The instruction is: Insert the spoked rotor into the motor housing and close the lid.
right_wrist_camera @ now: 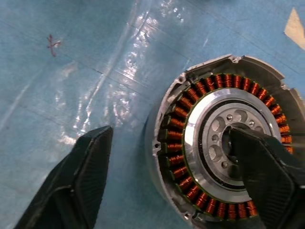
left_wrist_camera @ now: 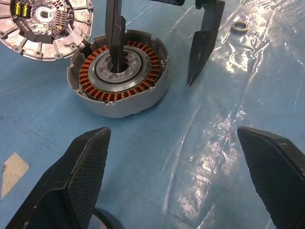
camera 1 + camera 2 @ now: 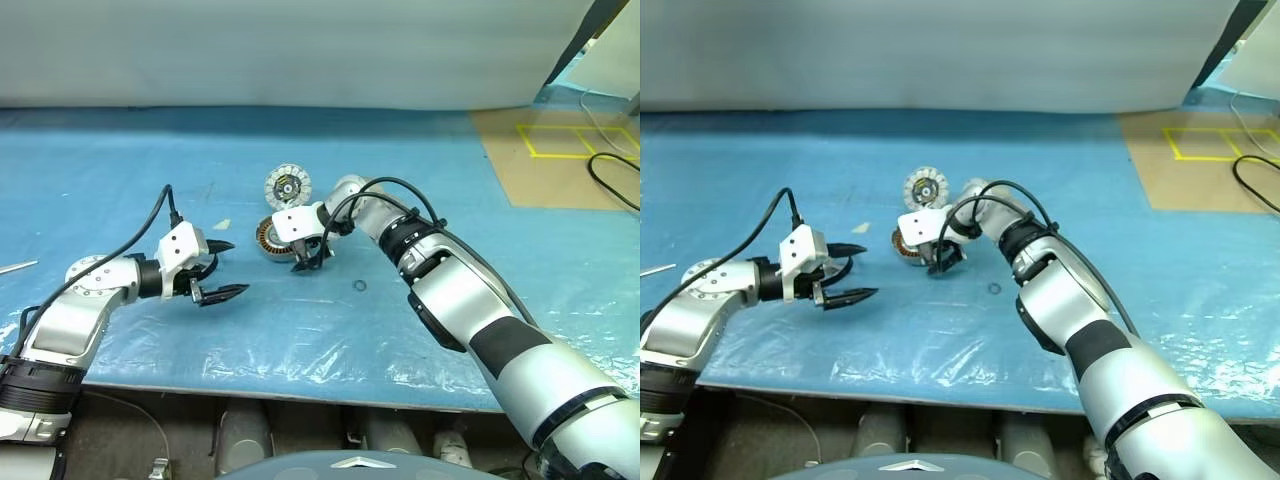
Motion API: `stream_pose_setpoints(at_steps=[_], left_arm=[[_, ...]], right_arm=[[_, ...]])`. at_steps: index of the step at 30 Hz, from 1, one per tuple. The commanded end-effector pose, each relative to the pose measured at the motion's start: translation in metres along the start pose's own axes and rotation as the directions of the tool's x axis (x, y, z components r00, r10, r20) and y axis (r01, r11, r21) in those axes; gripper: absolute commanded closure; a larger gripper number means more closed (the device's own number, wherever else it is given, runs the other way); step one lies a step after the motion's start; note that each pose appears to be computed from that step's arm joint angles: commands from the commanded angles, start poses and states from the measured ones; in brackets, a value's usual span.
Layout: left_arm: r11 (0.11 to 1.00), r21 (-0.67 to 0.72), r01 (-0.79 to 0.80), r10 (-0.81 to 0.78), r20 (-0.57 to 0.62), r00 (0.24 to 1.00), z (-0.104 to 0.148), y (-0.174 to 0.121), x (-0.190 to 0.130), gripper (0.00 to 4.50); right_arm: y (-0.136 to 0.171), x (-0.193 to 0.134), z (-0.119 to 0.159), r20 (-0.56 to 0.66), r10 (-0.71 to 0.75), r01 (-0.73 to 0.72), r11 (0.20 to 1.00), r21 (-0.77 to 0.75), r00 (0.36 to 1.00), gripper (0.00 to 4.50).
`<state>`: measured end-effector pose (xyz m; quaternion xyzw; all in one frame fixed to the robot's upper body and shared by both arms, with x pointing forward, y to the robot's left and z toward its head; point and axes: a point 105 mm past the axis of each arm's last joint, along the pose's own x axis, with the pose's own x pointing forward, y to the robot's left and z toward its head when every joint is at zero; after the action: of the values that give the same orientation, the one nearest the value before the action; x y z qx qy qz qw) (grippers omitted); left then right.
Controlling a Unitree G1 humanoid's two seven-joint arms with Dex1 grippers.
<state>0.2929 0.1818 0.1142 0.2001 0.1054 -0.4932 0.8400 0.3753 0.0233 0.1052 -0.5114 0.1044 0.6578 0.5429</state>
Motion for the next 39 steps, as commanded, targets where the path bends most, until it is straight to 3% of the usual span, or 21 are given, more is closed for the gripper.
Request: stream_pose_setpoints(at_steps=[1,3,11,16,24,39], left_arm=[[0.999,0.033,-0.008,0.007,0.015,1.000,0.006,-0.002,0.000,0.00],[0.999,0.031,-0.008,0.008,0.014,1.000,0.005,-0.002,0.001,0.00],[0.999,0.035,-0.014,0.013,0.020,1.000,0.006,0.001,0.003,0.00],[1.000,0.028,-0.011,0.010,0.024,1.000,0.005,0.000,0.003,0.00],[1.000,0.015,0.008,-0.008,0.032,0.999,0.003,-0.004,0.009,0.00],[0.997,-0.016,0.073,-0.073,0.029,0.997,-0.004,-0.016,0.017,0.00]], right_arm=[[-0.003,-0.003,-0.008,-0.070,-0.008,0.008,1.000,-0.001,0.998,1.64],[-0.005,-0.004,-0.009,-0.091,-0.016,0.015,1.000,-0.012,0.996,2.26],[0.000,-0.009,-0.003,-0.066,0.051,-0.056,0.995,-0.077,0.997,2.45],[0.004,-0.024,0.000,-0.031,0.105,-0.108,0.991,-0.085,0.994,2.45],[0.045,-0.054,0.006,-0.020,0.235,-0.234,0.955,-0.182,0.972,2.45],[0.087,-0.048,0.028,-0.024,0.268,-0.269,0.960,-0.079,0.963,2.45]])
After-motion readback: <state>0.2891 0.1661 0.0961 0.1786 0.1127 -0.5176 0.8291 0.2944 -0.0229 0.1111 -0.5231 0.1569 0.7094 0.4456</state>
